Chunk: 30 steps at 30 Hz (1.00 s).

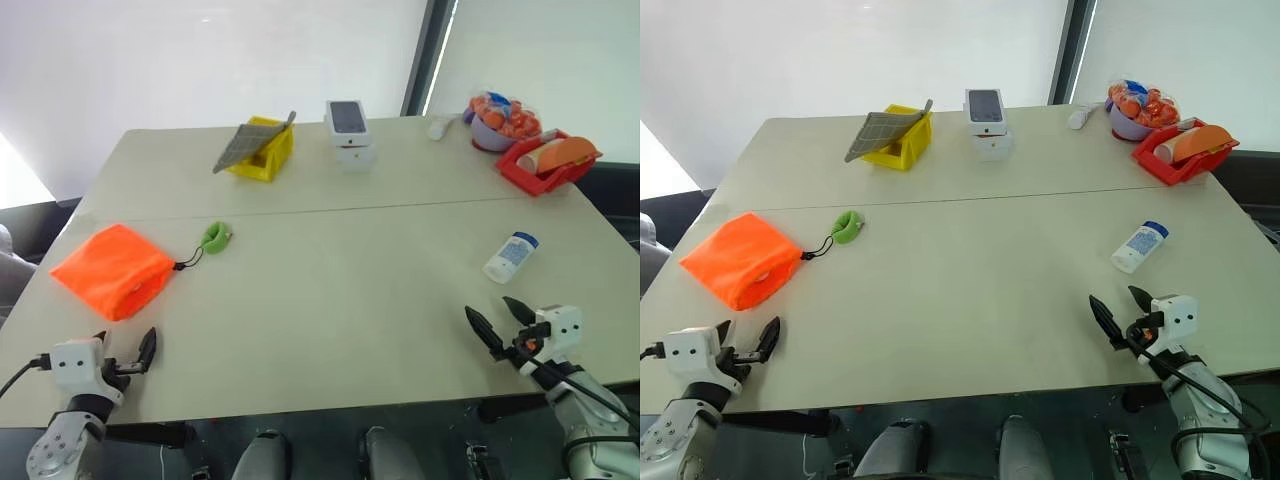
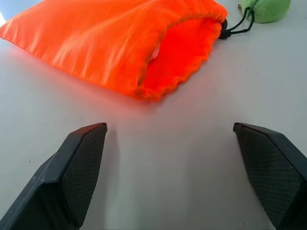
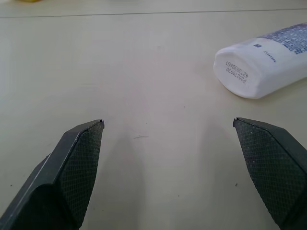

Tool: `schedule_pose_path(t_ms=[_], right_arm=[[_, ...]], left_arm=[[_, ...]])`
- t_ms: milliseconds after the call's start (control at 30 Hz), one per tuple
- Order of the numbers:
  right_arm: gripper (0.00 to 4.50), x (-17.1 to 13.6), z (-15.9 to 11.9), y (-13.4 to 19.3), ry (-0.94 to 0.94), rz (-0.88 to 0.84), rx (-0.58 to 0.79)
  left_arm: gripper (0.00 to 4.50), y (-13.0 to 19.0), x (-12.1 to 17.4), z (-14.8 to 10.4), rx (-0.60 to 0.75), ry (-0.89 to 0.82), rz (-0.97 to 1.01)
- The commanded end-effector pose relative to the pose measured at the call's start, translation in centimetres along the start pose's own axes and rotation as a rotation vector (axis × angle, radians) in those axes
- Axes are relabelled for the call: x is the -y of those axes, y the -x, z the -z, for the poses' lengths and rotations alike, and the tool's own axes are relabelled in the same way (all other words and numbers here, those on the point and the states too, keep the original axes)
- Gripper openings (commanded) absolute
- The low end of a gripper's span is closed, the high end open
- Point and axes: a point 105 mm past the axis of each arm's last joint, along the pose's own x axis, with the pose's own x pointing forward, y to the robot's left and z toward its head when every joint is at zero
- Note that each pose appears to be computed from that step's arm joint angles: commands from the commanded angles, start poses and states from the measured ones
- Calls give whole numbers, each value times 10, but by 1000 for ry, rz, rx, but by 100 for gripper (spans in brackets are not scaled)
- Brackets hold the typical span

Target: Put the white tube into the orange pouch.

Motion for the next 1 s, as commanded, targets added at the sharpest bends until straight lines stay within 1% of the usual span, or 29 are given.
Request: schedule_pose_path(t_ms=[33,233,400,467,567,633,700,733,800,833,933,1000], right_arm=[[448,1,-6,0,18,-2,32],[448,0,-4,2,14,-3,31],[448,-5,-3,-1,10,-17,33],[448,-11,-3,-4,10,-41,33],[448,-24,-4,-10,9,-96,39],[448,-38,-7,-16,15,-159,45],[448,-58,-12,-23,7,-245,58],[448,-75,-15,-25,9,-321,58],[448,-104,-18,-25,6,-444,52],[448,-111,-19,-24,4,-476,49],[448,-144,-23,-26,8,-589,54],[448,-160,-28,-30,6,-631,76]], left_arm=[[450,2,2,13,-61,-24,17],[450,1,6,14,-50,-16,20],[450,0,18,9,-28,-28,56],[450,-2,25,3,-2,-43,73],[450,-4,49,-6,39,-117,157],[450,-4,67,-10,60,-167,226],[450,-7,84,-16,87,-204,276],[450,-9,93,-20,105,-230,306],[450,-12,102,-29,152,-280,318],[450,-14,103,-32,165,-290,315],[450,-30,94,-46,193,-387,177],[450,-39,87,-54,198,-475,94]])
